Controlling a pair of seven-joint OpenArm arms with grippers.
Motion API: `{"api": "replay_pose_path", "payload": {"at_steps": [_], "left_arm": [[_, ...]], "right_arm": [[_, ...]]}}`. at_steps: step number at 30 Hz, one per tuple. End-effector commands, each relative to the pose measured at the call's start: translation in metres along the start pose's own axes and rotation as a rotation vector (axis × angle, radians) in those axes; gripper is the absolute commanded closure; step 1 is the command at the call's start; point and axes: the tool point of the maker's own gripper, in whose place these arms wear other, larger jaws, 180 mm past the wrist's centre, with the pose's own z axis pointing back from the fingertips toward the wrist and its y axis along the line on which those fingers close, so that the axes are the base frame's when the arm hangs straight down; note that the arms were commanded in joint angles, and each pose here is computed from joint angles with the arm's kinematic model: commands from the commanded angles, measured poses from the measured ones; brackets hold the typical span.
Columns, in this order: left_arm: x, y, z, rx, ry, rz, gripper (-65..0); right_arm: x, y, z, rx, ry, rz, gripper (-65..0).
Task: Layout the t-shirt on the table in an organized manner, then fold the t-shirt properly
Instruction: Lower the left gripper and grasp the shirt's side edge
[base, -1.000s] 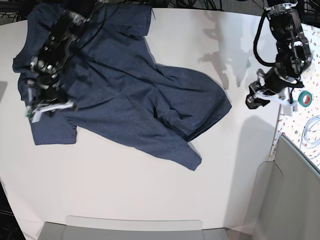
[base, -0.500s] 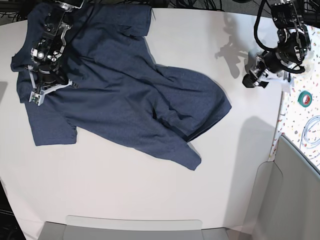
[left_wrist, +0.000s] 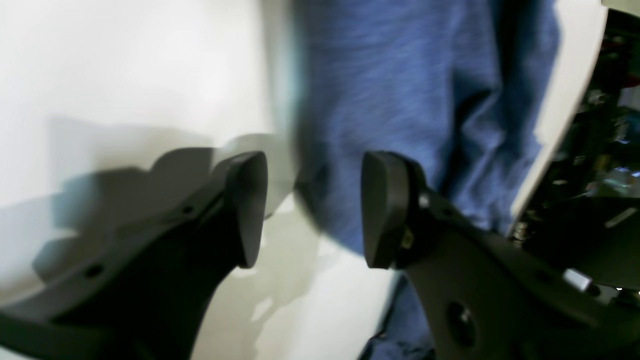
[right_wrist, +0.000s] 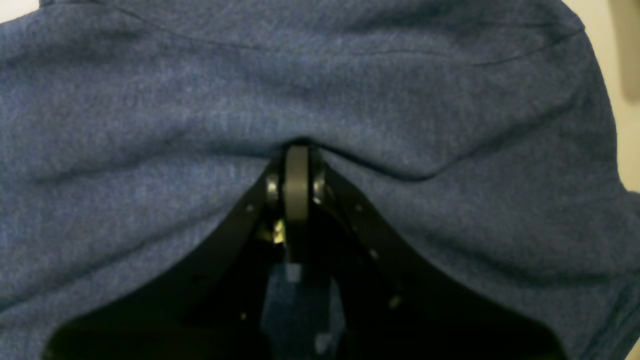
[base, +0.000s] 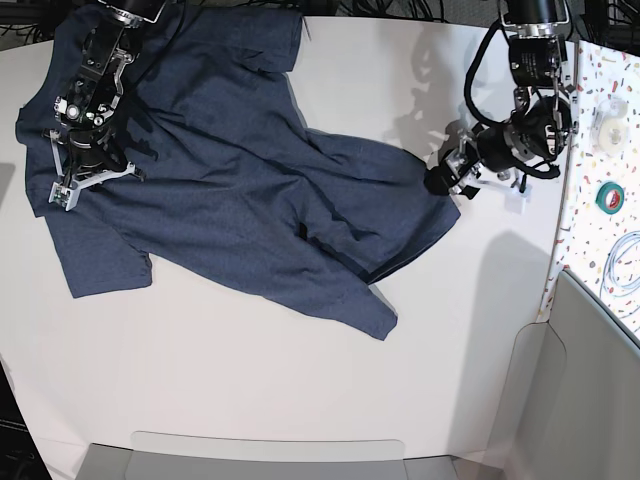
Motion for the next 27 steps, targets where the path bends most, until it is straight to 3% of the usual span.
{"api": "replay_pose_path", "payload": {"at_steps": [1, 13, 19, 27], "left_arm": [[0.005, -0.007, 0.003, -0.019, -0.006, -0.017, -30.3], [-0.011, -0.014, -0.007, -0.023, 0.038, -0.044, -33.0], [0.006, -0.012, -0.006, -0.02, -0.045, -0.038, -33.0], [0.022, 0.019, -0.029, 0.042, -0.052, 0.066, -31.1]], "right_arm": [[0.001, -0.007, 0.001, -0.024, 0.008, 0.006, 0.0], [0.001, -0.005, 0.001, -0.019, 0.008, 0.007, 0.0], [-0.001, -0.004, 0.002, -0.017, 0.012, 0.008, 0.0], [-0.003, -0.003, 0.002, -0.015, 0.016, 0.008, 0.0]]}}
